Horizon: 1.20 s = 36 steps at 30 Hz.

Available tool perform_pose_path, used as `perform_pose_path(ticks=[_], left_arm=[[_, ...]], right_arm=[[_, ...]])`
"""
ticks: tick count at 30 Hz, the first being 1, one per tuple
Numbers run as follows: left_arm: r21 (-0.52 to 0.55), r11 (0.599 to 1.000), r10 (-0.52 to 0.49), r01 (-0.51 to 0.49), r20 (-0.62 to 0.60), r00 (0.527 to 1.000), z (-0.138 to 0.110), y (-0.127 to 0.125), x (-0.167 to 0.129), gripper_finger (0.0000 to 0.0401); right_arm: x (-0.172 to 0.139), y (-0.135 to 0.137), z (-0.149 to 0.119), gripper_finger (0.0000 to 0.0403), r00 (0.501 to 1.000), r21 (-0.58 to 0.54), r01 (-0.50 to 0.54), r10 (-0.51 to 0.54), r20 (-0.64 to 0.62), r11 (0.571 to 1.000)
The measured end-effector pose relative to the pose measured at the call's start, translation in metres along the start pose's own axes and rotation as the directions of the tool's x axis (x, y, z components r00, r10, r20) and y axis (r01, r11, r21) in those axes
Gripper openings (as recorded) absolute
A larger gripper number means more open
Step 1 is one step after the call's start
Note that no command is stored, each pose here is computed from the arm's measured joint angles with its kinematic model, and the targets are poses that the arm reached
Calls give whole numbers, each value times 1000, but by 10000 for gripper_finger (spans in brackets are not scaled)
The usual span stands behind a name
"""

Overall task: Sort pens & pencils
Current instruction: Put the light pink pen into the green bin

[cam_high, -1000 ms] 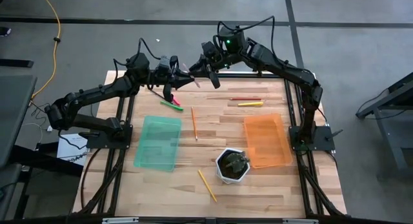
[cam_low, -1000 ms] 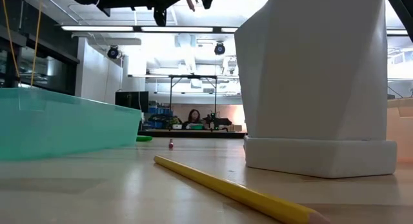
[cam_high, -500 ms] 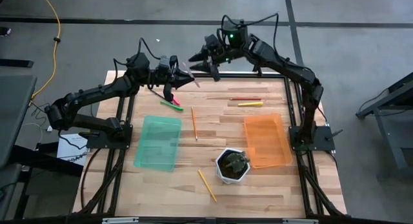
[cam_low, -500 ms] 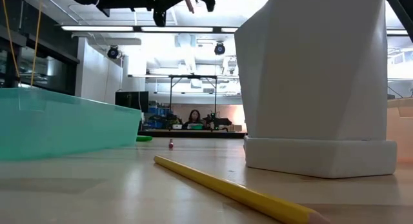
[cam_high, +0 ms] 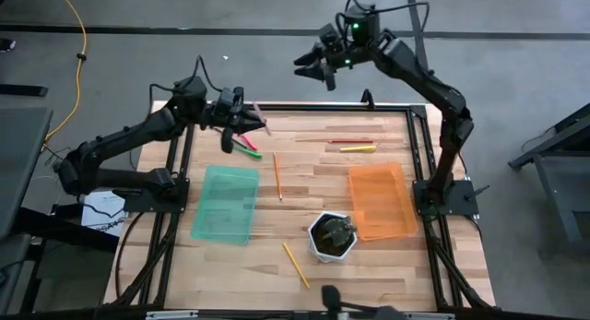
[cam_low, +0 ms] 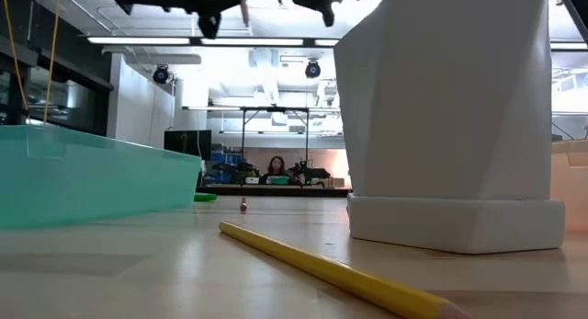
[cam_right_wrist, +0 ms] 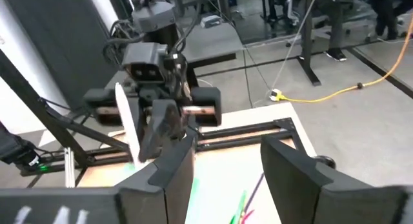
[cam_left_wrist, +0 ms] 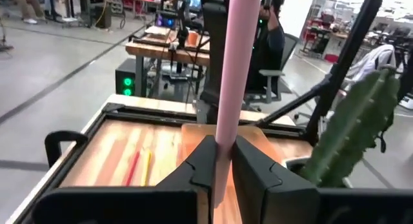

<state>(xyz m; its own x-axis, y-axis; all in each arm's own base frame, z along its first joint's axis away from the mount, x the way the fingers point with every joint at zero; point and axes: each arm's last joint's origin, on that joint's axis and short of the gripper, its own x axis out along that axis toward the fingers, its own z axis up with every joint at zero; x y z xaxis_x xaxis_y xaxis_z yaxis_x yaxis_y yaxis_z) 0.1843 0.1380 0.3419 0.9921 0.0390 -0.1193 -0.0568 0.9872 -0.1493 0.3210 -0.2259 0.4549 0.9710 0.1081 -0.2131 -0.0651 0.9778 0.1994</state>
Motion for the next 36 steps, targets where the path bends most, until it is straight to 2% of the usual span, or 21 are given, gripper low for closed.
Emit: perform_pose_path(ticks=[6,11,19,22,26,31,36], left_arm=[[-37,999,-40,37,-92,995,-5,-17,-25,30],[-89,996,-45,28,-185,982,-14,-32,-44,32],[-169,986,-41,-9,-287,957,-25,-49,-66,30],[-225,974,-47,-37,-359,932,-33,-54,-73,31],[-284,954,-55,-95,-480,876,-47,-60,-82,28],[-315,934,-48,-171,-584,810,-57,-64,-89,31],[-359,907,-45,-218,-599,800,-61,-63,-89,29]], right_arm=[[-29,4,0,170,998,8,42,-41,-56,999],[-52,4,-5,170,989,44,81,-74,-130,996],[-68,6,-25,170,953,116,95,-57,-296,989],[-70,8,-32,170,936,143,91,-36,-349,985],[-72,11,-37,170,919,182,87,-8,-393,979],[-73,13,-39,170,912,185,82,2,-411,979],[-73,11,-40,170,900,162,124,-43,-433,979]])
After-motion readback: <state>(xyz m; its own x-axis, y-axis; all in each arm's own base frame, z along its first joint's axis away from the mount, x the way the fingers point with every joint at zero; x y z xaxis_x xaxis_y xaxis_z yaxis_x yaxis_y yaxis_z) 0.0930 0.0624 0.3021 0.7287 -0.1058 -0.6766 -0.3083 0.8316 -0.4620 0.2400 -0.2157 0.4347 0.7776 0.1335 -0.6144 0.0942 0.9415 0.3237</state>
